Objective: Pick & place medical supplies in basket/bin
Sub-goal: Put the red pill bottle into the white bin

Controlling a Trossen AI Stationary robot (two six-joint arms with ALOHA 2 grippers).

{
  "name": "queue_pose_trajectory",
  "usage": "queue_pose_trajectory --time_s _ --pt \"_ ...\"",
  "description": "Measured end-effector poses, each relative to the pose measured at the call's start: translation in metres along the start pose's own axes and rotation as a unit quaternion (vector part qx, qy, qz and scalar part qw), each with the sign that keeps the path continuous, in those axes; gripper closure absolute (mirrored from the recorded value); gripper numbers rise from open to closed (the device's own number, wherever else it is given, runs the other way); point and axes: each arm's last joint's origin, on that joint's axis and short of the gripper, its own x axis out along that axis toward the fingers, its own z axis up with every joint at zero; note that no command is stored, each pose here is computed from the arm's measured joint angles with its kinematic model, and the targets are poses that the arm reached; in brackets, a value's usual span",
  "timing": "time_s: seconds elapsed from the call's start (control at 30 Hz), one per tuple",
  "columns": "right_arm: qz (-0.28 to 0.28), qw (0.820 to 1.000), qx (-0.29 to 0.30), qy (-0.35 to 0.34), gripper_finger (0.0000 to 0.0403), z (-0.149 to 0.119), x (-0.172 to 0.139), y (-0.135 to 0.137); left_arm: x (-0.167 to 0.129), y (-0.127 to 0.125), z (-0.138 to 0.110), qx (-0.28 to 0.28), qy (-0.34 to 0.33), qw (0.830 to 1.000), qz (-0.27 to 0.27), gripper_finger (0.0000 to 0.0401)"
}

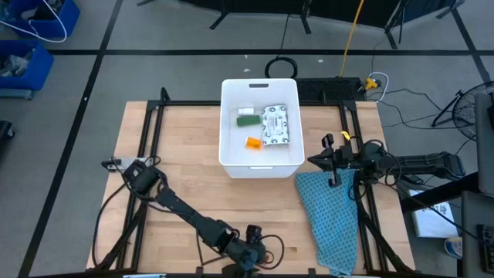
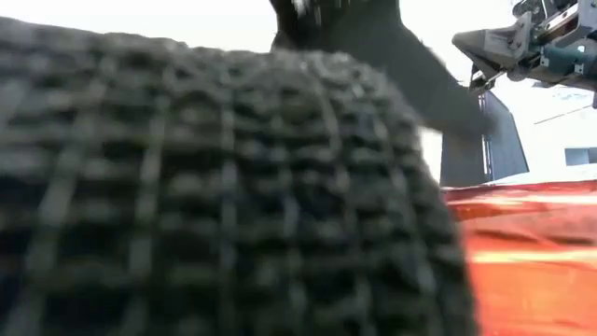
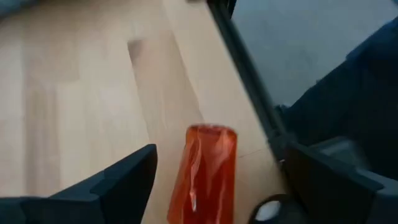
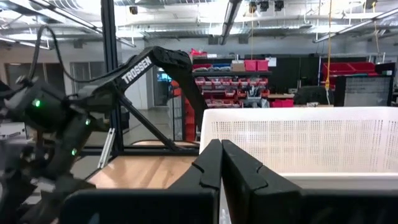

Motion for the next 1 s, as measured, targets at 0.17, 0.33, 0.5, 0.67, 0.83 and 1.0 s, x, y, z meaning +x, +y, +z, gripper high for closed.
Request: queue_pose_trajectory --time_s 0.17,0.33,0.5,0.67,0.83,1.0 --pt "0.000 1.000 0.003 0.005 0.0403 -0.001 0.001 0.000 0.017 0.007 -0.011 -0.012 0.023 1.000 -0.015 0.0041" --pt "0.000 1.000 0.004 0.002 0.0403 -0.001 0.003 0.000 0.021 0.015 -0.013 -0.031 0.040 0.998 -0.026 0.0041" --pt "-0.001 1.000 0.008 0.005 0.0403 -0.002 0.004 -0.001 0.021 0.025 -0.018 -0.020 0.071 0.997 0.003 0.0041" --pt "-0.001 1.000 0.011 0.010 0.0403 -0.004 0.006 -0.001 0.020 0.042 -0.022 -0.010 0.104 0.994 0.040 0.0041" --pt "-0.002 1.000 0.018 0.019 0.0403 -0.006 0.007 -0.001 0.020 0.054 -0.021 -0.025 0.108 0.993 0.050 0.0041" --pt "-0.002 1.000 0.018 0.022 0.0403 -0.007 0.007 -0.001 0.020 0.058 -0.021 -0.029 0.110 0.992 0.056 0.0041"
